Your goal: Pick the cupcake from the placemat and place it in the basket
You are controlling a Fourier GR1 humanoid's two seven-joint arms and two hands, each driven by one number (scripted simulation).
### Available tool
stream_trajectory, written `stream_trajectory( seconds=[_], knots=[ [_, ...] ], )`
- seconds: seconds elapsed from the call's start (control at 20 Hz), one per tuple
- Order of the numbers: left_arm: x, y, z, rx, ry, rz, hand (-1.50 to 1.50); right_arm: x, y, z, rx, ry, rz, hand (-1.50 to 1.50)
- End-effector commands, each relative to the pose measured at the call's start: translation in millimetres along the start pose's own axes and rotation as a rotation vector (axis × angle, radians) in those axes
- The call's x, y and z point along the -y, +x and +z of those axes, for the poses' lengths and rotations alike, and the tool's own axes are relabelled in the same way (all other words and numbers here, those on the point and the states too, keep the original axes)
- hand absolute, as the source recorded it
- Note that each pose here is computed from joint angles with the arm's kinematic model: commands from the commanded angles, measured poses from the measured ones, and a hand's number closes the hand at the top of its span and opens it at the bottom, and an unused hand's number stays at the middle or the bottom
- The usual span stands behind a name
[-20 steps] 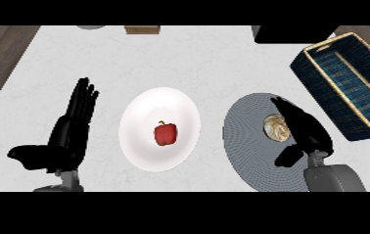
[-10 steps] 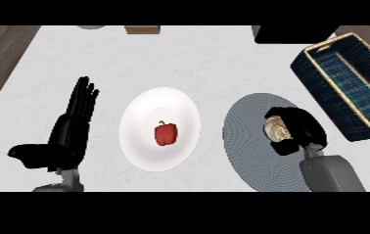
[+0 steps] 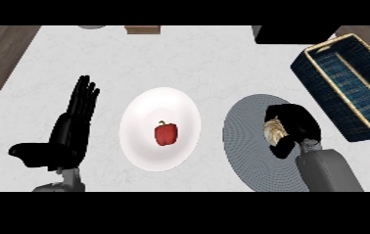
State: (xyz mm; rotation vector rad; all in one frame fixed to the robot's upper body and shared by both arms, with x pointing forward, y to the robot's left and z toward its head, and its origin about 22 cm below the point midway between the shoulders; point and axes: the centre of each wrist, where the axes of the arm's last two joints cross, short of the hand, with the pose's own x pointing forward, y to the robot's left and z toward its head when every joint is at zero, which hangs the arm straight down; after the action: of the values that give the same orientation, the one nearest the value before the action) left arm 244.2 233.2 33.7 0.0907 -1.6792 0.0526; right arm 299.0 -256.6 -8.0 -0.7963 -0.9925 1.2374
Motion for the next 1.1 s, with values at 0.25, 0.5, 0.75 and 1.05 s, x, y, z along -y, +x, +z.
stream_trajectory(
  seconds=[0.25, 0.5, 0.75, 1.05],
  knots=[
    [9, 4, -3, 0.027, -0.075, 0.007, 0.00, 49, 3, -47, -0.722, -0.146, -0.350, 1.50],
    [28, 11, -14, 0.047, -0.114, 0.036, 0.00, 107, 30, -70, -0.938, -0.342, -0.372, 1.50],
    [34, 11, -13, 0.049, -0.116, 0.023, 0.00, 138, 60, -83, -0.949, -0.567, -0.445, 1.50],
    [27, 12, -14, 0.037, -0.122, 0.008, 0.00, 192, 113, -79, -0.844, -0.893, -0.559, 1.50]
  ],
)
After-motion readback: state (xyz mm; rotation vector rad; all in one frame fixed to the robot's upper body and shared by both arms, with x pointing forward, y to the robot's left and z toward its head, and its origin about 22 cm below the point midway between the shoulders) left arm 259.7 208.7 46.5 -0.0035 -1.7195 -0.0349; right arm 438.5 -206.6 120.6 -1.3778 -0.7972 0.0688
